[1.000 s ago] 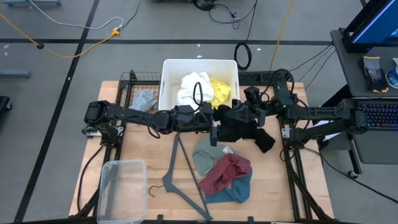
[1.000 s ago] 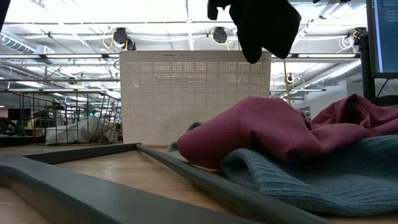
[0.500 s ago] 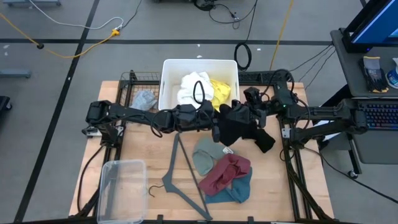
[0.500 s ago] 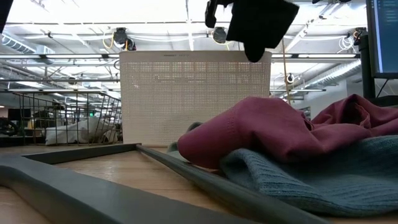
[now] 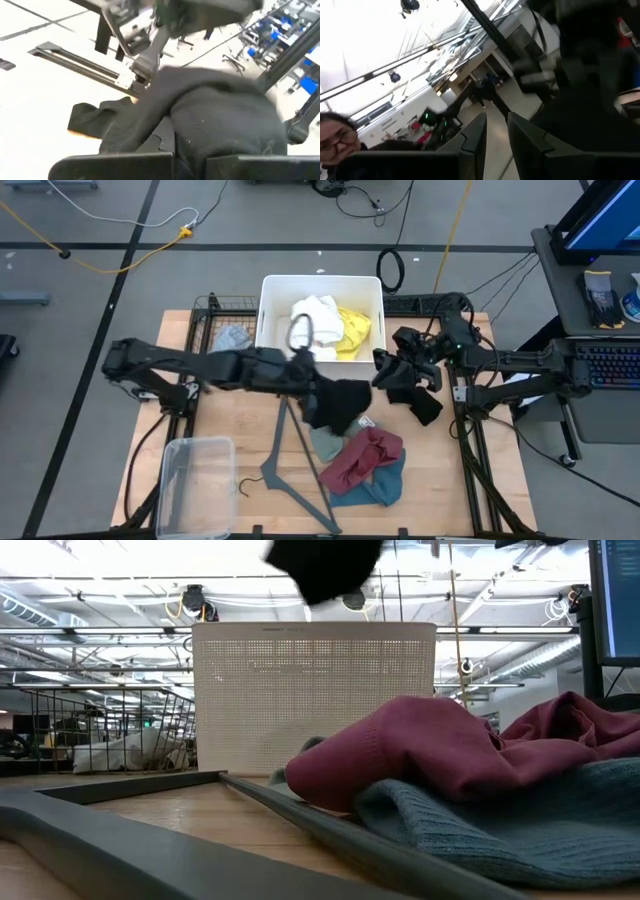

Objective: Pick & Place Cloths
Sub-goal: Put the black pants into the gold wire basket

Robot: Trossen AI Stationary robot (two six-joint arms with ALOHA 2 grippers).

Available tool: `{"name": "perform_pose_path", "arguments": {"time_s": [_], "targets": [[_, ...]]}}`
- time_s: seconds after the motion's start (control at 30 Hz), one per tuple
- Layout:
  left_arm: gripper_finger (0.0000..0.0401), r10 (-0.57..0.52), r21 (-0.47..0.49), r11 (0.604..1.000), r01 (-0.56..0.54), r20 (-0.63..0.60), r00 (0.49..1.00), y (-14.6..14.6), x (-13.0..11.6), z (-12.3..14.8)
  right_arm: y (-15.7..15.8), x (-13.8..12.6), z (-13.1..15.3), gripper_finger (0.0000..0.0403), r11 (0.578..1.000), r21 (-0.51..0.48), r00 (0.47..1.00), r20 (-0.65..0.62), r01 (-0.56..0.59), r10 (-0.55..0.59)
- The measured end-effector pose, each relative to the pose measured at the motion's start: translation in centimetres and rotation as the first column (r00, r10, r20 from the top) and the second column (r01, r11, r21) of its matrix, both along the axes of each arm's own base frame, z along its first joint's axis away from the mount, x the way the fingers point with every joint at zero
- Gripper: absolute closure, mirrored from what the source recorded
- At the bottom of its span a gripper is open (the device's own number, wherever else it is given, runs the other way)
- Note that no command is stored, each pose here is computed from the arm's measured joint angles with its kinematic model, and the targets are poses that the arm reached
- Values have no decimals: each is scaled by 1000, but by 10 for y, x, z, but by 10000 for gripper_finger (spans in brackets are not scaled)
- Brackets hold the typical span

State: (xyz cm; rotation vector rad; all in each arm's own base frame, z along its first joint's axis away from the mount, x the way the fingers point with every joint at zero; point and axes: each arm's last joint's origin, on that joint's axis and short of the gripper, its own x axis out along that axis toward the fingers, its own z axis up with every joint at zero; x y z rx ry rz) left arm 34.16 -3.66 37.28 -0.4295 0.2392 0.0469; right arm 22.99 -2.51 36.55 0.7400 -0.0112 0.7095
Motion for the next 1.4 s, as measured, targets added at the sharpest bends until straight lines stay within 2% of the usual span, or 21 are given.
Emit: {"name": "perform_pose_path", "arguments": {"time_s": [0.13, 0.23, 0.33, 0.43, 0.5, 0.57, 0.73, 0.87, 0.93, 0.97, 1.03, 1.1, 1.23, 1.3, 1.4], "targets": [[399, 109, 23, 994, -109, -16, 994, -8, -37, 22, 0, 0, 0, 324, 1000, -12, 1000, 10, 6, -6], [400, 217, 67, 974, -216, -17, 976, -11, -63, 34, 0, 0, 0, 325, 999, -35, 1000, 27, 13, -12], [400, 341, 119, 933, -339, 4, 940, -11, -85, 44, -1, 0, 0, 326, 998, -62, 998, 50, 27, -24], [400, 464, 180, 869, -461, 32, 885, -7, -104, 52, -1, 0, 0, 325, 995, -95, 996, 78, 44, -37], [400, 538, 232, 813, -534, 52, 841, -3, -113, 56, -1, 0, 0, 326, 991, -119, 994, 101, 63, -51], [400, 612, 286, 741, -608, 86, 786, 2, -122, 61, -2, 1, 0, 327, 987, -126, 990, 116, 97, -82], [401, 785, 410, 503, -761, 152, 601, 17, -142, 72, -5, 2, 1, 330, 974, -77, 973, 115, 212, -203], [401, 877, 504, 309, -807, 176, 446, 28, -153, 75, -8, 3, 2, 328, 949, -48, 945, 120, 310, -303], [401, 904, 557, 237, -796, 174, 390, 35, -157, 73, -9, 4, 2, 328, 933, -31, 928, 118, 358, -353], [401, 912, 583, 216, -783, 167, 376, 39, -159, 71, -10, 4, 2, 328, 925, -22, 920, 117, 379, -374], [401, 926, 623, 187, -760, 148, 349, 48, -160, 66, -11, 4, 2, 328, 911, -9, 906, 114, 412, -408], [401, 938, 651, 174, -739, 118, 325, 58, -163, 59, -12, 4, 2, 327, 902, -1, 896, 110, 432, -430], [401, 964, 659, 188, -728, 20, 266, 80, -173, 43, -12, 5, 2, 324, 889, -28, 884, 127, 457, -450], [401, 974, 647, 199, -736, -46, 222, 90, -180, 35, -12, 5, 2, 324, 883, -51, 878, 144, 467, -456], [401, 983, 638, 184, -748, -134, 128, 103, -193, 25, -12, 5, 1, 326, 882, -51, 877, 145, 468, -458]]}}
